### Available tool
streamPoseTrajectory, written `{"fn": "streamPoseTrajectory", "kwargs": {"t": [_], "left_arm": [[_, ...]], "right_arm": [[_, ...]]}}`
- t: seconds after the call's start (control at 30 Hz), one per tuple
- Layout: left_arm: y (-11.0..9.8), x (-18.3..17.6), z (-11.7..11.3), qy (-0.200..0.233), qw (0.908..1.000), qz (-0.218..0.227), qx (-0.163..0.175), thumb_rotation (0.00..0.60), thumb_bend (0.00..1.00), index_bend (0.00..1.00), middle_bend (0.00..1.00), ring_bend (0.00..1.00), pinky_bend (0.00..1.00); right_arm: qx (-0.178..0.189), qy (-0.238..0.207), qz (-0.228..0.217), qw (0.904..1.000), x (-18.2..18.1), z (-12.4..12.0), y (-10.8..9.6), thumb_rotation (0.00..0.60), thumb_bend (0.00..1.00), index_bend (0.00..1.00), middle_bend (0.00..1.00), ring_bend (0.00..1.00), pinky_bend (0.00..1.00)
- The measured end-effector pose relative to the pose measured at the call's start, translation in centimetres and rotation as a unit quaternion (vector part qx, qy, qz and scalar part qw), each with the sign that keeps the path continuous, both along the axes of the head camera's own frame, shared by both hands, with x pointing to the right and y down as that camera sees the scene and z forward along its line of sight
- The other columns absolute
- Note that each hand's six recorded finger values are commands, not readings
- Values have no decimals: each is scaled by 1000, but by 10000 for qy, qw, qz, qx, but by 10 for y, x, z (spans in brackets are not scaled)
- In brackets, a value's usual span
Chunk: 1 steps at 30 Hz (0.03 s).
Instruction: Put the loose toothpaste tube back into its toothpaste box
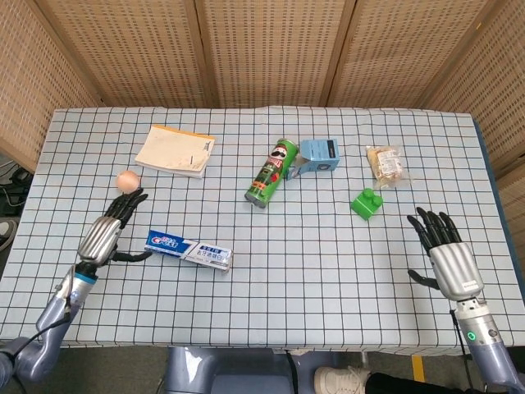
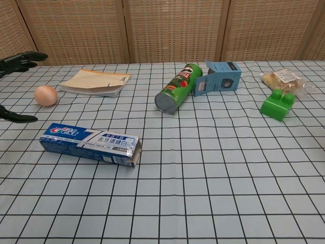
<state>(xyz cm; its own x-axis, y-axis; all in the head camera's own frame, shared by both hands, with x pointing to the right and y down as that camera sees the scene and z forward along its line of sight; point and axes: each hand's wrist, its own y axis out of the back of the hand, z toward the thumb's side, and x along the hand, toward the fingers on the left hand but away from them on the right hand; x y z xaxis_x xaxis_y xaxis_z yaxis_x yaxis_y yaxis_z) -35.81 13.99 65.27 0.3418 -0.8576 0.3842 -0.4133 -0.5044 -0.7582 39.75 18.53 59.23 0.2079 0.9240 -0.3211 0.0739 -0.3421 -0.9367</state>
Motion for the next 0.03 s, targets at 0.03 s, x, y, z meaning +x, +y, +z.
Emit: {"fn": "streamPoseTrajectory", "kwargs": {"t": [0.03], "left_arm": [[4,-5,-6,-212,9997,-69,98,600,0,0,0,0,0]], "right_arm": [[12,26,26,10000,2,-2,3,600,0,0,0,0,0]]}}
